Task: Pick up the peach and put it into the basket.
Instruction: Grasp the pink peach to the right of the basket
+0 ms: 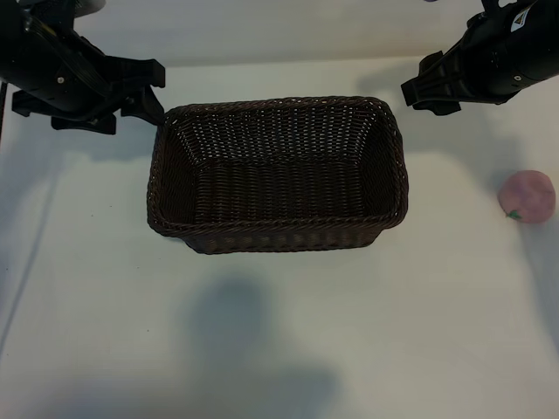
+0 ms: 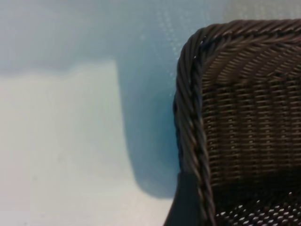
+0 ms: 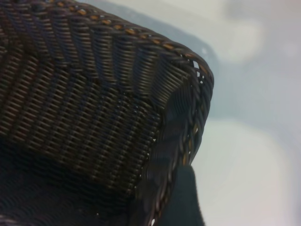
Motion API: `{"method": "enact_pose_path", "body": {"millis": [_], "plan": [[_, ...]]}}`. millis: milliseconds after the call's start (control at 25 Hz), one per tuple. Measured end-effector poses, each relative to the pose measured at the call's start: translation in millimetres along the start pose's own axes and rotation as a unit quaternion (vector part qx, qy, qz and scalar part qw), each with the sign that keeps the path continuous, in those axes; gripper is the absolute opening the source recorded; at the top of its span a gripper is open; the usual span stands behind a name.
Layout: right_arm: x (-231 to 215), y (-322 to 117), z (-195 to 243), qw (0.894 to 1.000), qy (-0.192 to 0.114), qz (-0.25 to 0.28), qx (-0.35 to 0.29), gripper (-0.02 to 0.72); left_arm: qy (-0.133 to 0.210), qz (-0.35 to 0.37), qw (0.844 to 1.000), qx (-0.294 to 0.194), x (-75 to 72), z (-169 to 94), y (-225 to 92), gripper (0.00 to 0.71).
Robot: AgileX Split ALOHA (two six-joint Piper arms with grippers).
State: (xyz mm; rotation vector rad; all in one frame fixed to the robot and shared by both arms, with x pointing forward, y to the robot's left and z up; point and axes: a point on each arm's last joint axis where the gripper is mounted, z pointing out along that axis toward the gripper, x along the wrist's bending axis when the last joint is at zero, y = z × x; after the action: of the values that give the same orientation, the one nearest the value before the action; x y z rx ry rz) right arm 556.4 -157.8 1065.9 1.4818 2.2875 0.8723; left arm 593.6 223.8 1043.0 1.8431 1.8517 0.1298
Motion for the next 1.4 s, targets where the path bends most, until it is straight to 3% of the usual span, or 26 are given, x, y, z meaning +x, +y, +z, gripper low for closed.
{"method": "enact_pose_path", "body": {"millis": [520, 680, 1120, 1400], "plan": [[0, 0, 0, 1.000, 0.000, 0.000, 0.000, 0.586, 0.042, 0.037, 0.997, 0.052, 7.8, -1, -9, 0.566], [0, 0, 0, 1.000, 0.000, 0.000, 0.000, 0.586, 0.052, 0.027, 0.997, 0.057, 17.9, -5, -8, 0.566], [0, 0, 0, 1.000, 0.000, 0.000, 0.000, 0.586, 0.097, -0.021, 0.995, -0.026, 65.4, -82, -5, 0.569], [0, 0, 0, 1.000, 0.000, 0.000, 0.000, 0.586, 0.099, -0.024, 0.994, -0.035, 67.2, -91, -6, 0.569]]}}
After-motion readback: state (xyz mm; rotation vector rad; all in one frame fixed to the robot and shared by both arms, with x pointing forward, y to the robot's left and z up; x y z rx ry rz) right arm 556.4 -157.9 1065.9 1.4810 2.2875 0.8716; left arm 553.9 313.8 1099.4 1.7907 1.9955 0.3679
